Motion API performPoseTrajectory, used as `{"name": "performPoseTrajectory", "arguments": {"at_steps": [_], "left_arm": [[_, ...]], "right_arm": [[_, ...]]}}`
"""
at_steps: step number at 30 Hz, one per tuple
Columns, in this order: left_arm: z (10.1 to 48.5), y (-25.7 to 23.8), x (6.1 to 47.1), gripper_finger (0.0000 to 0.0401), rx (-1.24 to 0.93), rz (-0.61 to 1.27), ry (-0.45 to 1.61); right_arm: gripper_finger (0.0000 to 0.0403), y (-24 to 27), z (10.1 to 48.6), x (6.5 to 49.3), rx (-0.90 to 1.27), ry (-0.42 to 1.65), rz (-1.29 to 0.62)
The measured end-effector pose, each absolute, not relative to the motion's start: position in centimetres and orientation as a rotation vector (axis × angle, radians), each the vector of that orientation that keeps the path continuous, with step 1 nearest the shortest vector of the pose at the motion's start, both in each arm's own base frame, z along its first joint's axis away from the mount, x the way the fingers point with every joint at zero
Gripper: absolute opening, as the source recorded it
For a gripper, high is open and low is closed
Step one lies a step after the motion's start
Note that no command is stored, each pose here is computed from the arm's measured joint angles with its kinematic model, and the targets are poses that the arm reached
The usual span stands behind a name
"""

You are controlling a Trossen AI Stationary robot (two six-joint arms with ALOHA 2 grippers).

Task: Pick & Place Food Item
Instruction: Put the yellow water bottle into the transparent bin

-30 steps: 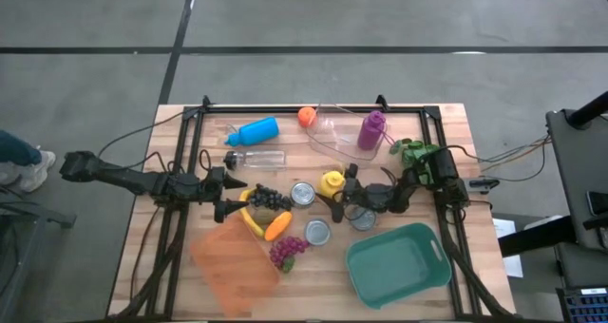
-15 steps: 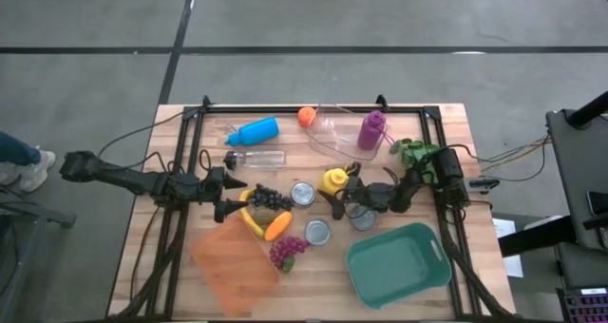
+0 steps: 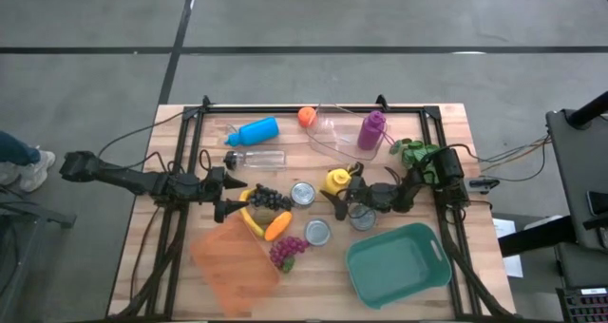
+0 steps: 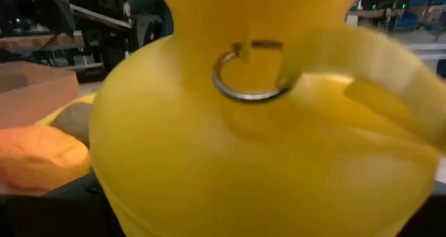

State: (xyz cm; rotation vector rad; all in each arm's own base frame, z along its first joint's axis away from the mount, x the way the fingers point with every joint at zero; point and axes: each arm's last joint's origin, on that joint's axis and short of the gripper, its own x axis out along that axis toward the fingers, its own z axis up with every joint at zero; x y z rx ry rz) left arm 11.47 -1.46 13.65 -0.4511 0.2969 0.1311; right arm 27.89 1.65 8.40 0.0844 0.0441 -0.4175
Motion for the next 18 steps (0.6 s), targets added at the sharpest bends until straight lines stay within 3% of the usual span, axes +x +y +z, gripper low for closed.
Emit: {"name": "performPoseTrajectory", "arguments": {"at_steps": [18], "left_arm": [[13.65, -1.46, 11.47, 0.0384, -0.451, 0.131, 0.297]], "right_arm": [[0.0344, 1.74, 8.11, 27.68, 0.077, 0.071, -0.379]]}}
